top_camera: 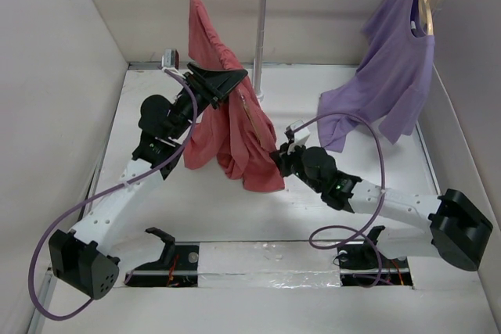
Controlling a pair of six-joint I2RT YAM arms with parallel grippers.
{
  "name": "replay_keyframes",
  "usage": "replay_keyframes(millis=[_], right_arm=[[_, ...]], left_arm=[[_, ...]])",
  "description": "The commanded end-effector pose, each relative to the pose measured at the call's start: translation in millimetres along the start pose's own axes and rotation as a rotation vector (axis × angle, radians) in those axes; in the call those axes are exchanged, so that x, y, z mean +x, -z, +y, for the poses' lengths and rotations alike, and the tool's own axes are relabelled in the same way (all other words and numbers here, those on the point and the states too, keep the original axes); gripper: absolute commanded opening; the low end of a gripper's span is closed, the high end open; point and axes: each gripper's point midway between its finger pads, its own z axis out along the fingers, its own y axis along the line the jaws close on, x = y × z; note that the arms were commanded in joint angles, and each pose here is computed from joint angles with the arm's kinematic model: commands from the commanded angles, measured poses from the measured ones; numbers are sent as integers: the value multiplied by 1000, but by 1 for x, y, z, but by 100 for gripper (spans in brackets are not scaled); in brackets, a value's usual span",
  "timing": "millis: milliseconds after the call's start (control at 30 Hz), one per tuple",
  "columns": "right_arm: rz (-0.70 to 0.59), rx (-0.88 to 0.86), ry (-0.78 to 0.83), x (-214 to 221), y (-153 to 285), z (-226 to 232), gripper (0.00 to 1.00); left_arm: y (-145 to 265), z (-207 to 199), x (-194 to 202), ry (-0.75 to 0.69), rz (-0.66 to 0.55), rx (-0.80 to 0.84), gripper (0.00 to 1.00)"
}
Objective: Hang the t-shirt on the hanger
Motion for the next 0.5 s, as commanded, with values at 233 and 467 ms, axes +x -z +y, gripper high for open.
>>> replay_keyframes(millis=[233, 467], right_arm=[[168, -2, -117, 87, 15, 0, 0], [256, -150, -131, 109, 35, 40, 0]], left_arm=[[-4, -90, -35, -46, -86, 262, 0], [-6, -61, -56, -26, -149, 232, 0]])
